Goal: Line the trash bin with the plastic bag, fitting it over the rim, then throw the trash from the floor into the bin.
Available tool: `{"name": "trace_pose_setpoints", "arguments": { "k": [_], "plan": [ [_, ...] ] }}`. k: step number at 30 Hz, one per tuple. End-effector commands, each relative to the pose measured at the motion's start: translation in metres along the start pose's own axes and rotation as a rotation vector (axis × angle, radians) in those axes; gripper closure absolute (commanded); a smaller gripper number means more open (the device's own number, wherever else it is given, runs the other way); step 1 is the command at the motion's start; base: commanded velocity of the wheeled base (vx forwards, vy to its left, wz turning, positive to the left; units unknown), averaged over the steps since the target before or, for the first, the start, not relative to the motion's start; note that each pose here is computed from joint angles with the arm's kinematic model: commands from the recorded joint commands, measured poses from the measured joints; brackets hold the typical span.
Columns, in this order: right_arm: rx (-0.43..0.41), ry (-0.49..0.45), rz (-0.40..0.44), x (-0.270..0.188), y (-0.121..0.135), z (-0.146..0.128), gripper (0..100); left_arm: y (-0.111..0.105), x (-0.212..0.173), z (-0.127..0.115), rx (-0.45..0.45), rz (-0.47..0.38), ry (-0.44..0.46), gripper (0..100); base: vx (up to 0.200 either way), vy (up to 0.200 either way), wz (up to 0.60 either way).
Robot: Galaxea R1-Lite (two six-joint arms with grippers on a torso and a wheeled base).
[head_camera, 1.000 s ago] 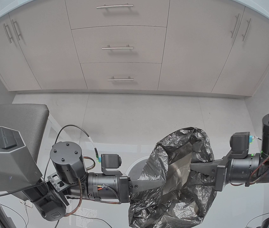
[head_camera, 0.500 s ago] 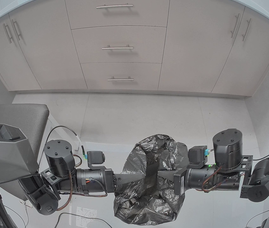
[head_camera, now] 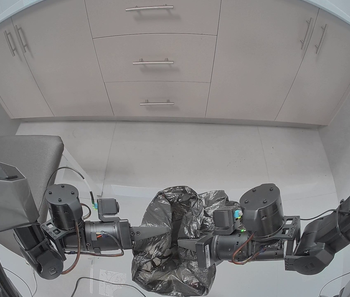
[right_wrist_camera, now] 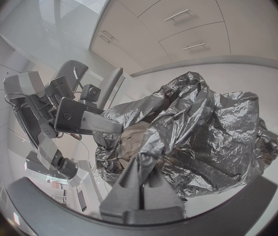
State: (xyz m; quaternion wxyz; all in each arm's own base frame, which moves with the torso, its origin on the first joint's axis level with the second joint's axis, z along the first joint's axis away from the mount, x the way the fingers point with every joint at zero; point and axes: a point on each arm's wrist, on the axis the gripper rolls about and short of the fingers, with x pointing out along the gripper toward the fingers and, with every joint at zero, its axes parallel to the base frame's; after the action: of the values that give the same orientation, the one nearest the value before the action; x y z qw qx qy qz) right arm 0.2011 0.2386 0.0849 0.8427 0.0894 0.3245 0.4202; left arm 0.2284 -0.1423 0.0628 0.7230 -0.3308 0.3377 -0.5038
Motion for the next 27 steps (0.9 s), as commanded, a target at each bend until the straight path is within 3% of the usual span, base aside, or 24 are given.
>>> {"name": "trace_pose_setpoints", "arguments": {
  "k": [1,8,18,27],
  "plan": [
    [0.008,0.005,0.040,0.008,0.014,0.001,100,-0.005,-0.012,-0.001,0.000,0.011,-0.019,100,0.000,0.000,0.00],
    [0.027,0.019,0.053,0.015,0.018,-0.002,100,-0.005,-0.021,-0.003,0.005,0.031,-0.027,100,0.000,0.000,0.00],
    [0.055,0.070,-0.039,0.033,-0.017,-0.016,100,0.016,-0.014,-0.005,-0.032,0.067,-0.006,100,0.000,0.000,0.00],
    [-0.003,0.063,0.030,0.039,0.009,-0.017,100,0.027,-0.009,-0.006,-0.053,0.085,0.003,100,0.000,0.000,0.00]
  ]
}}
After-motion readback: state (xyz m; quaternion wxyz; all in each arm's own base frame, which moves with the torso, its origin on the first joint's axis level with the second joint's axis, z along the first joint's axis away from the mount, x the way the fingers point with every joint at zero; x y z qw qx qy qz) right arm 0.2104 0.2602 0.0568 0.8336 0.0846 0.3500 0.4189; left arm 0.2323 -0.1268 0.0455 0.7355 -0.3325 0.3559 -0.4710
